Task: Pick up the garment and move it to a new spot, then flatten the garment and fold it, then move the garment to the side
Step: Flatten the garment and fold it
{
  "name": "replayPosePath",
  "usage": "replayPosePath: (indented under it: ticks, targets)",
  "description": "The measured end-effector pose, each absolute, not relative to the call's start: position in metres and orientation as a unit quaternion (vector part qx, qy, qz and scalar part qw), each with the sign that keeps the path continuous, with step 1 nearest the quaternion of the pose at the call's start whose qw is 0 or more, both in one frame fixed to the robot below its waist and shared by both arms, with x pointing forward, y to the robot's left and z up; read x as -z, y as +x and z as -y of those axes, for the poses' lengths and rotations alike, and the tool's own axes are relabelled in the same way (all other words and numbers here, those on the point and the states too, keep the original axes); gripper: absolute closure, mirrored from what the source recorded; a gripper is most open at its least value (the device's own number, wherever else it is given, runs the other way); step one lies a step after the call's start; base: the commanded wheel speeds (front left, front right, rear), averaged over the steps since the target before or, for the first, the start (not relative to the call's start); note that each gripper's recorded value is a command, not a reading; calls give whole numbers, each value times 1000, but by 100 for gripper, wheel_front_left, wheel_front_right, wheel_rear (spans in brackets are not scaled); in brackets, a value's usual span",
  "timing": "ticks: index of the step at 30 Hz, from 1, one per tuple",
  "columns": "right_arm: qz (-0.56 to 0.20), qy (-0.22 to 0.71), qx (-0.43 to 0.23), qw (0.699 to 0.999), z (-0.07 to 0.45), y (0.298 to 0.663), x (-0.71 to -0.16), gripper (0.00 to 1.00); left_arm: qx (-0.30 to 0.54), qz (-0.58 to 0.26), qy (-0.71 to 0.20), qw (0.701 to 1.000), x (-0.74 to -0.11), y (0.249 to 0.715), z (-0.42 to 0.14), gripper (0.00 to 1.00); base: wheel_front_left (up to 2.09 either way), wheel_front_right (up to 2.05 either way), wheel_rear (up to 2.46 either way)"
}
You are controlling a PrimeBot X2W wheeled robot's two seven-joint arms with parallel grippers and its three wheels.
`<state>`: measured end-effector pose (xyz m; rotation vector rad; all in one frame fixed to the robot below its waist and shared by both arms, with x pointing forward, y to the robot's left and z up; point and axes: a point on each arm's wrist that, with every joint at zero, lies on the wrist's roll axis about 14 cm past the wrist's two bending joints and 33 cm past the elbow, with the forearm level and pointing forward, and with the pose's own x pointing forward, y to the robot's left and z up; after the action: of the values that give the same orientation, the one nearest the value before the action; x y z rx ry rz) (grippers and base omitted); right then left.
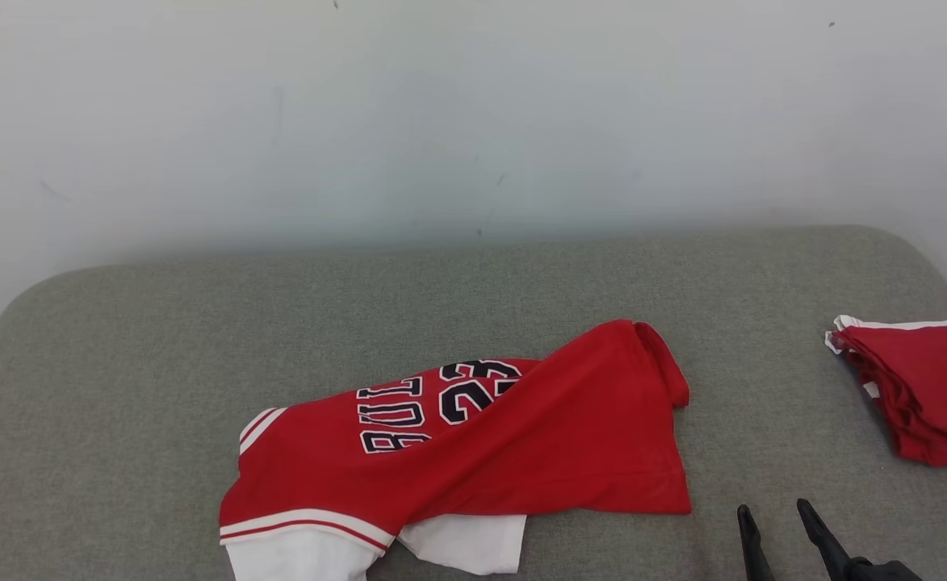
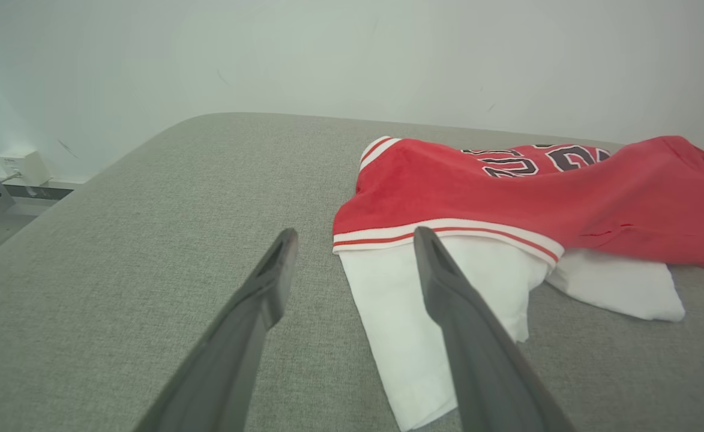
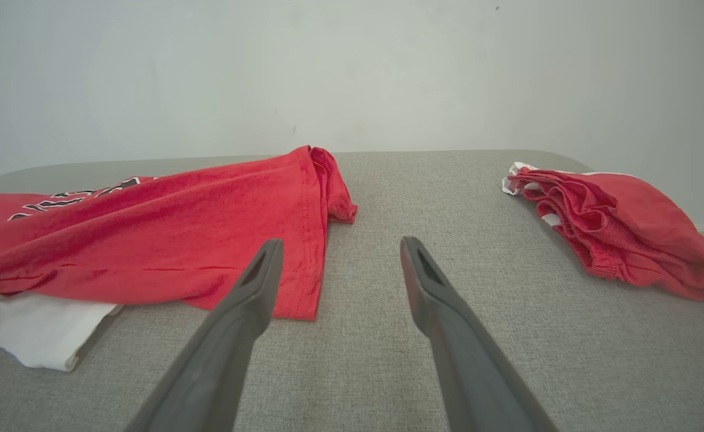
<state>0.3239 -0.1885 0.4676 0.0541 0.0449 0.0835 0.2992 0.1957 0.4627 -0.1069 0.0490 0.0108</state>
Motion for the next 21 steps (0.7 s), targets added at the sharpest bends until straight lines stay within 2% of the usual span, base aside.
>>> replayPosePath:
  ticks: [21]
  targets:
    - [-32, 34, -39, 998, 188, 326, -461, 0, 15, -70, -64, 995, -436, 301, -183, 0, 0, 0, 0]
